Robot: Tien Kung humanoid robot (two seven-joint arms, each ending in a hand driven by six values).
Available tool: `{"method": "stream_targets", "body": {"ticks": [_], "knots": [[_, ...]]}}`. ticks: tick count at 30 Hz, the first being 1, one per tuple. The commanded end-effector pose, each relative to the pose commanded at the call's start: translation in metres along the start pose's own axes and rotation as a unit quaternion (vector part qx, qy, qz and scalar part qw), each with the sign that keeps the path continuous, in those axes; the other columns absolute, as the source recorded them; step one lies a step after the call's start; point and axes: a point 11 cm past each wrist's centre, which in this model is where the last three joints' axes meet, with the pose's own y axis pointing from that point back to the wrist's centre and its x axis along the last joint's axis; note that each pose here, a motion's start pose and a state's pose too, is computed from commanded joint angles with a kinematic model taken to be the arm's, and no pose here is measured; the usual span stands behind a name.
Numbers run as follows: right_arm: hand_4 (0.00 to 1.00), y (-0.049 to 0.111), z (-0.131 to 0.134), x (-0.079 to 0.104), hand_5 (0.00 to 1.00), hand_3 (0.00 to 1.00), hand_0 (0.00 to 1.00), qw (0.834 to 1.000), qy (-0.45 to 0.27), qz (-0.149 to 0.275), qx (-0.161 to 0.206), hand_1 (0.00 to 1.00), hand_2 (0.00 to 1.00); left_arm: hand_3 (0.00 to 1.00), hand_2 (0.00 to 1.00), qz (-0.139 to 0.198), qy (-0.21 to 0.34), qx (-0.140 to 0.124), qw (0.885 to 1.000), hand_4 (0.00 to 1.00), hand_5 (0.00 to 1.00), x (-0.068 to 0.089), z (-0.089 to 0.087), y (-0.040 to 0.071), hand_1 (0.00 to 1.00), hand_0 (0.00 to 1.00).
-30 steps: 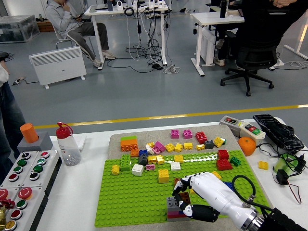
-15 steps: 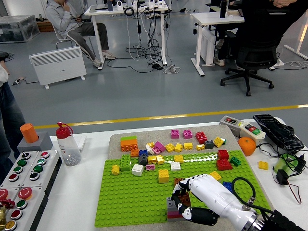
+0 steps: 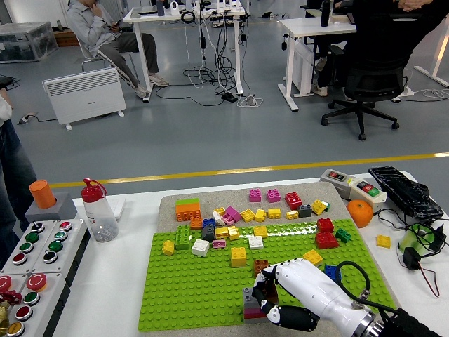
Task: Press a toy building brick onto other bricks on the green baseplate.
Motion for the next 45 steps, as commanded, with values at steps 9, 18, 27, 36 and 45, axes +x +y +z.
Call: {"method": "stream_targets", "body": {"ticks": [9, 18, 27, 36, 45], "knots": [[0.327, 0.0003, 0.0013, -0.0028, 0.424, 0.5, 0.468, 1.0, -0.001, -0.005, -0.004, 0.496, 0.51, 0.576, 0.703, 0.001, -0.001, 0.002, 1.0, 0.302, 0.998, 0.0001, -0.0022, -0.0002, 0.68, 0.658], [0.327, 0.0003, 0.0047, -0.0044, 0.423, 0.5, 0.466, 1.0, 0.001, -0.006, -0.012, 0.495, 0.51, 0.576, 0.703, 0.001, -0.002, 0.004, 1.0, 0.302, 0.998, 0.0003, -0.0042, -0.0003, 0.679, 0.659], [0.328, -0.0007, 0.006, -0.0021, 0.423, 0.501, 0.465, 1.0, 0.005, -0.001, -0.016, 0.498, 0.513, 0.576, 0.703, 0.001, -0.002, 0.003, 1.0, 0.302, 0.998, 0.0002, -0.0043, -0.0003, 0.68, 0.659], [0.33, -0.0017, 0.006, -0.001, 0.42, 0.501, 0.465, 1.0, 0.005, 0.001, -0.016, 0.498, 0.513, 0.576, 0.703, 0.0, 0.0, 0.002, 1.0, 0.302, 0.998, 0.0002, -0.0031, -0.0003, 0.679, 0.658], [0.333, -0.003, 0.0061, 0.0015, 0.418, 0.502, 0.465, 1.0, 0.005, 0.007, -0.018, 0.498, 0.515, 0.576, 0.703, 0.0, 0.001, 0.0, 1.0, 0.302, 0.998, 0.0003, -0.0013, -0.0001, 0.679, 0.658]]}}
